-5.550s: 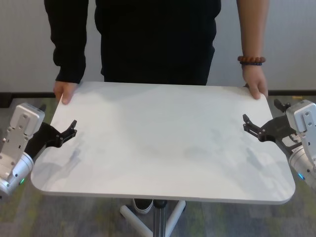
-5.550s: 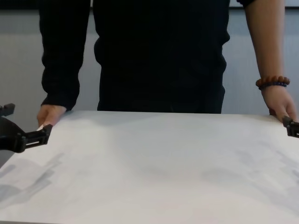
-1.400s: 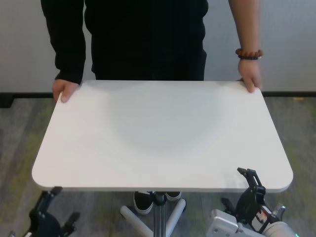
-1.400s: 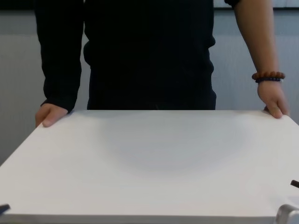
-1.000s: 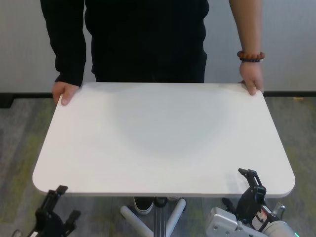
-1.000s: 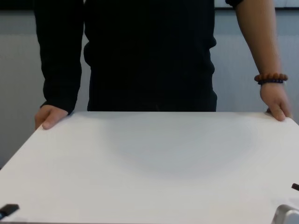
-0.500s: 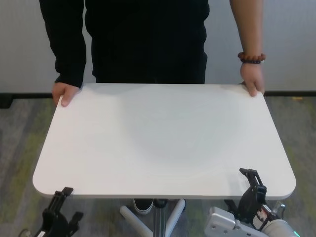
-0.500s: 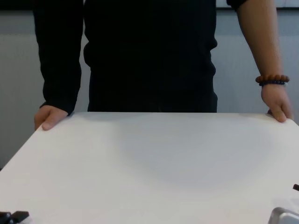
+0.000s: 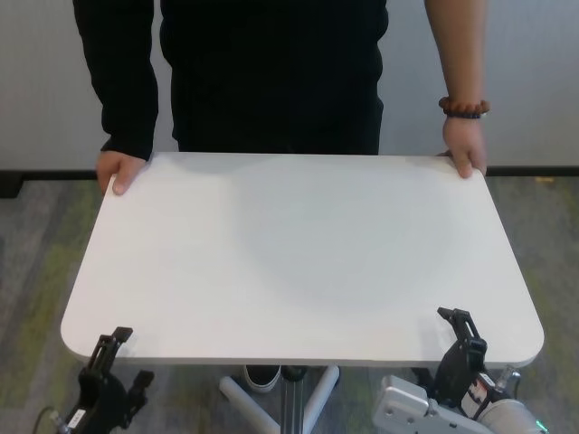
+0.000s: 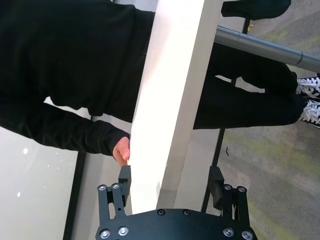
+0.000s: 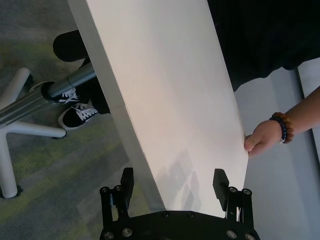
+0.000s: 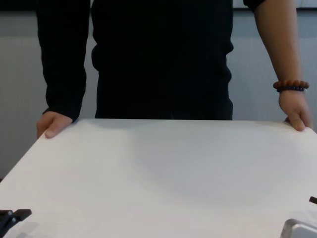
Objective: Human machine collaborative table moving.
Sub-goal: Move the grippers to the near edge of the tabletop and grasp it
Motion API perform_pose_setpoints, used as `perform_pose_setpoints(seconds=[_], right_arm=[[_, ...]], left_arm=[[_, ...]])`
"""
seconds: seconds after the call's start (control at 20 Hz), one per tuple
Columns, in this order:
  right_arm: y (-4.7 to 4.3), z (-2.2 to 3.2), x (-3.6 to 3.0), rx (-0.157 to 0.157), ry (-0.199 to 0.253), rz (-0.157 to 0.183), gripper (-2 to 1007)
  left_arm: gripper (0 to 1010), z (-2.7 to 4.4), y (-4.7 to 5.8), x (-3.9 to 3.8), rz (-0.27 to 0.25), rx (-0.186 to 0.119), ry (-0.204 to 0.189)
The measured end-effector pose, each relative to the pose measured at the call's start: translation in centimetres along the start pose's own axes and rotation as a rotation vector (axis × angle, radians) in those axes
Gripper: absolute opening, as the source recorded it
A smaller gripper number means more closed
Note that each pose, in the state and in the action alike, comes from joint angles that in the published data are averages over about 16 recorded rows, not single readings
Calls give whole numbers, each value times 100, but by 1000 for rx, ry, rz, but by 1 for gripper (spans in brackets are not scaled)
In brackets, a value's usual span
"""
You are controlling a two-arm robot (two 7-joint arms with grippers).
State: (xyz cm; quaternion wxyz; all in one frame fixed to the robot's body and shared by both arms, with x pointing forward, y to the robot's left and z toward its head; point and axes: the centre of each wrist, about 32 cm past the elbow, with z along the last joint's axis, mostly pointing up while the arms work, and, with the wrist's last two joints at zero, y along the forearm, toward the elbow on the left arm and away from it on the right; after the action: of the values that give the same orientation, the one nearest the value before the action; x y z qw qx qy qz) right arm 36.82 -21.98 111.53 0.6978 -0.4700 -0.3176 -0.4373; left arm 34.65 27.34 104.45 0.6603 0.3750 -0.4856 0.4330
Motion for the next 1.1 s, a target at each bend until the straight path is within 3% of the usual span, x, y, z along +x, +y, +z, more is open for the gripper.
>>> perform_pose_setpoints(seconds=[0.75, 1.1], right_arm=[[13, -13, 5, -11, -5, -1, 1003], [30, -8, 1, -17, -26, 5, 1003]], left_arm=[[1001, -8, -295, 0, 19, 21, 15], [1002, -19, -355, -2, 16, 36, 42]])
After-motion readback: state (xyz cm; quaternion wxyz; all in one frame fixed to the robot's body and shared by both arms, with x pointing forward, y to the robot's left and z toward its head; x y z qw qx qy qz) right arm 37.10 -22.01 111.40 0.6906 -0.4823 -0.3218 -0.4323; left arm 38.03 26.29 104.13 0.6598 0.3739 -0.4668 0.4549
